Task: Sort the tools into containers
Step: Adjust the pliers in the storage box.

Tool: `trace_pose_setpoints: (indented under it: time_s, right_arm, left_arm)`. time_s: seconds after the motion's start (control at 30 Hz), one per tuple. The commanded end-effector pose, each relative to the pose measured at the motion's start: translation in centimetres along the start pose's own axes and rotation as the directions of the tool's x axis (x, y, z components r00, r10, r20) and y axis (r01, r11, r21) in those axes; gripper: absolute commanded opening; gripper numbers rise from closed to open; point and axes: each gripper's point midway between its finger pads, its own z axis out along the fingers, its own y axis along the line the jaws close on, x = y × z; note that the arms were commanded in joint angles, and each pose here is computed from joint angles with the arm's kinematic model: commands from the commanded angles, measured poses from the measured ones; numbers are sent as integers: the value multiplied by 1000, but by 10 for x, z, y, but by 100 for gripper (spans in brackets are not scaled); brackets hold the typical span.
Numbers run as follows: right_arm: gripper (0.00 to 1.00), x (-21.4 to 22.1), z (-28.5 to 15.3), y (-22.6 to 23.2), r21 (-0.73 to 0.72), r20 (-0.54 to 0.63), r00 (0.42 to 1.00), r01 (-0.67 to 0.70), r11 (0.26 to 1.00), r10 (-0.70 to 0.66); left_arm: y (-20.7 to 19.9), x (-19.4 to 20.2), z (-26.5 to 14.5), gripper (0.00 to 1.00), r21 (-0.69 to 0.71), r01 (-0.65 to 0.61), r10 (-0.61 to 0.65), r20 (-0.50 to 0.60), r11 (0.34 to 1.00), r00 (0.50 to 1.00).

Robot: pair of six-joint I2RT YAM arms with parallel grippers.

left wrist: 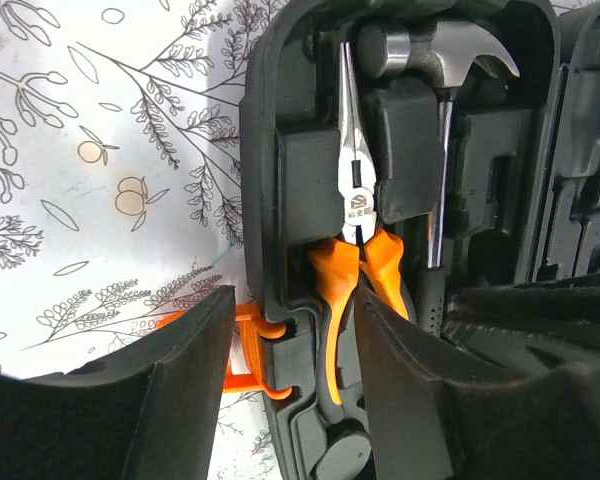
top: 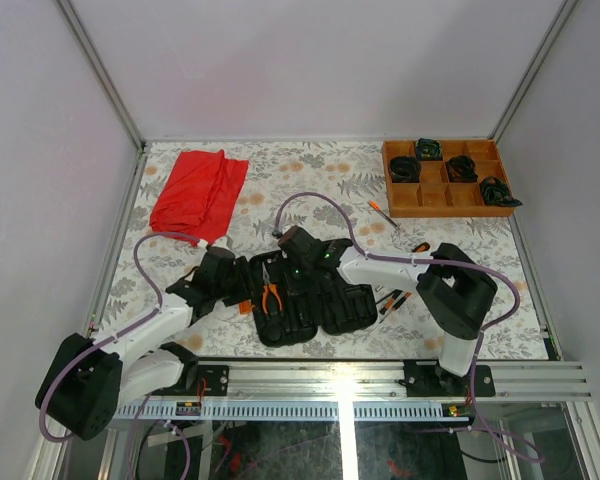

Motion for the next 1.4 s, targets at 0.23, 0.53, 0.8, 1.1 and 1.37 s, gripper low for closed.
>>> trace_pose_setpoints:
  time_s: [0.23, 0.53, 0.8, 1.1, 1.37]
  right_arm:
    - [25, 1, 8, 16, -93, -28, 1000, 11, 996, -14]
    - [25, 10, 19, 13, -88, -74, 997, 14, 996, -20]
    - [8, 19, 26, 1, -31, -118, 993, 12, 999, -16]
    - [0, 49, 43, -14, 31, -225, 974, 26, 999, -18]
    - [0, 79, 65, -29, 140, -314, 949, 75, 987, -27]
  left_arm:
    - [-13, -1, 8, 48, 53, -30, 30, -7, 998, 1000]
    - [-5, 6, 15, 36, 23, -34, 35, -31, 999, 999]
    - [-2, 15, 21, 29, 14, -49, 49, -60, 999, 997]
    - [-13, 27, 28, 28, 32, -69, 72, -86, 997, 994]
    - [-17, 37, 29, 16, 39, -69, 73, -103, 997, 992]
